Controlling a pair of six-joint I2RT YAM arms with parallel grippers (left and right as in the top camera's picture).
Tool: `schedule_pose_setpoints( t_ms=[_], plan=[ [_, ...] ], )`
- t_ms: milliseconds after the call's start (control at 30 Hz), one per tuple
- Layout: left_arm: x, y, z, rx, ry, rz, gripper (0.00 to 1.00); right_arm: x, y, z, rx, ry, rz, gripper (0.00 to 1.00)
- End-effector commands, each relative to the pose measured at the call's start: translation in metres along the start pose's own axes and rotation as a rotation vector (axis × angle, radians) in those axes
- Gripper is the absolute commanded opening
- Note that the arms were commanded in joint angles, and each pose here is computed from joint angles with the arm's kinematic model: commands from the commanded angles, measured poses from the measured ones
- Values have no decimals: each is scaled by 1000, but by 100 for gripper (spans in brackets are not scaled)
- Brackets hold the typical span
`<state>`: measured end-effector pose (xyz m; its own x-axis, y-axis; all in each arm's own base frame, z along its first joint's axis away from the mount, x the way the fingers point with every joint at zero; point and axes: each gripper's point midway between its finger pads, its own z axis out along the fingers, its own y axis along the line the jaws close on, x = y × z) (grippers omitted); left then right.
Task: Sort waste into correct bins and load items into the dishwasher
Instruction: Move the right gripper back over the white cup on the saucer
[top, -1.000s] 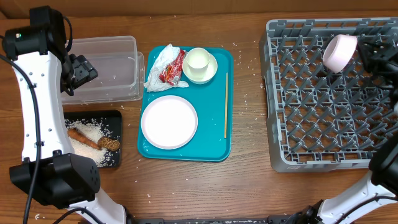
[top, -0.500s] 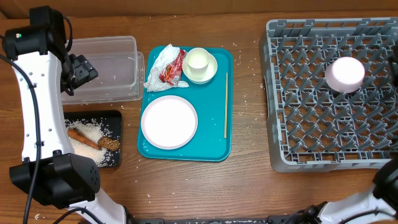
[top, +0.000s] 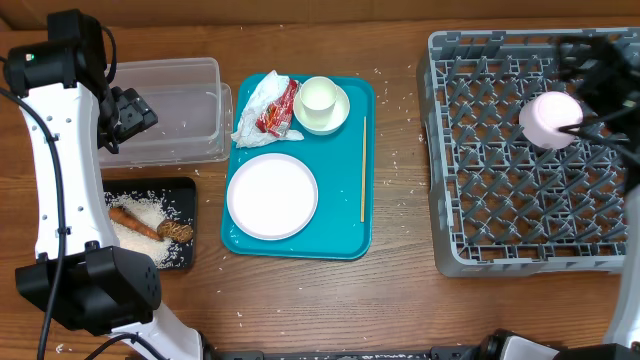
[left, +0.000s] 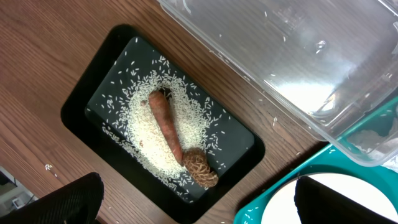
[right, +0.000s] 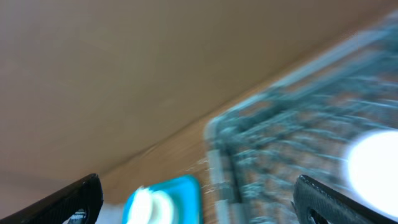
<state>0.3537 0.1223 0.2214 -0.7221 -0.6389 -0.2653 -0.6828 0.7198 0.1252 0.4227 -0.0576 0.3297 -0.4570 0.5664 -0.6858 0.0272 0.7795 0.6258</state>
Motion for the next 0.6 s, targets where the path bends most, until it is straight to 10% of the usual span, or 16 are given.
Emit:
schedule_pose_setpoints(
  t_ms=[0,567],
  plan=[
    [-2,-1,-10,18,-28,3,100,37,69,28,-195,119,-114,100],
    [-2,-1,-10,17,-28,3,100,260,145,188,74,253,-504,100]
  ],
)
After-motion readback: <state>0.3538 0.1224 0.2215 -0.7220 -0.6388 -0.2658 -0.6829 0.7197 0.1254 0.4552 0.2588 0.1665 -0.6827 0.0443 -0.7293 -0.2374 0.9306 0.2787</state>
